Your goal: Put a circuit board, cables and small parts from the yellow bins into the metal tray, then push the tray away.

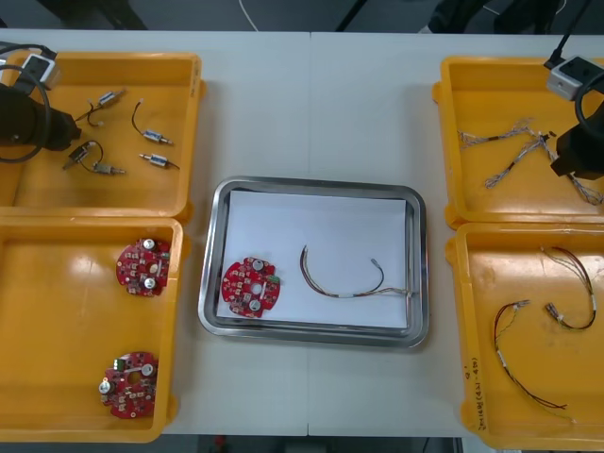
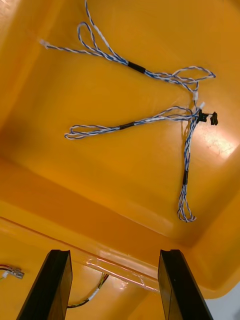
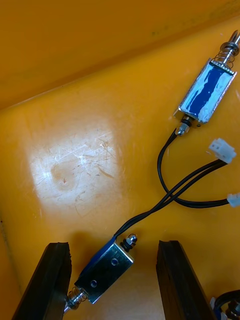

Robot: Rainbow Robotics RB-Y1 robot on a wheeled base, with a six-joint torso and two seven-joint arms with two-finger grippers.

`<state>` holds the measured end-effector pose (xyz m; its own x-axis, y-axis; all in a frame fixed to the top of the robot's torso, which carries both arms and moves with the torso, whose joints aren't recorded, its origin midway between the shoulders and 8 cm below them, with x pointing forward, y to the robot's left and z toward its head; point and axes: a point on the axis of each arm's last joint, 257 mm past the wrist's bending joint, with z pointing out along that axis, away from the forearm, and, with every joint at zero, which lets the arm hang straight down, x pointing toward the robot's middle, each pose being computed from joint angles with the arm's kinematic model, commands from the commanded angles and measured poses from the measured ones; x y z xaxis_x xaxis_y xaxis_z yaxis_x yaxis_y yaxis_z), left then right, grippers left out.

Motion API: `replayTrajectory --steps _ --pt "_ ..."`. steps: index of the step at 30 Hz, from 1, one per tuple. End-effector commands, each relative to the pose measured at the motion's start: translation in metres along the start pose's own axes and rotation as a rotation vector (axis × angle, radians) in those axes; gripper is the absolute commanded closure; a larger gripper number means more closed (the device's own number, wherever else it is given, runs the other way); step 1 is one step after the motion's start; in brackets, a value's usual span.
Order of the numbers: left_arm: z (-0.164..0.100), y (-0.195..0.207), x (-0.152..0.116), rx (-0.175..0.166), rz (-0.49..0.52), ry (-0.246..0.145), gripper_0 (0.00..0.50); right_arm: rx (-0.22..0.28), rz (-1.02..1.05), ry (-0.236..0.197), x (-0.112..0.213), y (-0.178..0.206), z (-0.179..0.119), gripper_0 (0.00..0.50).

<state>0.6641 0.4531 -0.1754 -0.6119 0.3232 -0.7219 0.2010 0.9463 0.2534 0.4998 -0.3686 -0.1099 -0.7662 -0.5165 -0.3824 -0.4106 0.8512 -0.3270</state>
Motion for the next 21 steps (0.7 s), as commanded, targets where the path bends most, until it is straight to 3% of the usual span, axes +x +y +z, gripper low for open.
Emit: replayTrajectory --steps 1,4,5,7,8,12,21 --pt "0.002 -0.001 0.002 -0.008 0.166 0.001 0.000 0.041 0.043 -0.034 -0.012 -0.043 -0.026 0.000" --pt "0.002 -0.001 0.002 -0.009 0.169 0.001 0.011 0.029 0.063 -0.016 -0.009 -0.050 -0.023 0.000" --pt "0.002 -0.001 0.002 -0.009 0.169 0.001 0.074 0.024 0.068 -0.010 -0.007 -0.052 -0.022 0.000" --pt "0.003 -0.002 0.002 -0.007 0.173 0.000 0.392 0.019 0.074 0.004 -0.003 -0.057 -0.020 0.000" --pt "0.003 -0.001 0.003 -0.009 0.176 0.003 0.500 0.014 0.068 0.010 0.000 -0.058 -0.018 0.000" --pt "0.004 -0.003 0.005 -0.004 0.182 -0.001 0.500 0.035 0.020 0.000 0.002 -0.075 -0.013 0.000" --pt "0.004 -0.004 0.005 0.004 0.184 0.000 0.500 0.016 0.001 -0.038 -0.001 -0.097 0.002 0.000"
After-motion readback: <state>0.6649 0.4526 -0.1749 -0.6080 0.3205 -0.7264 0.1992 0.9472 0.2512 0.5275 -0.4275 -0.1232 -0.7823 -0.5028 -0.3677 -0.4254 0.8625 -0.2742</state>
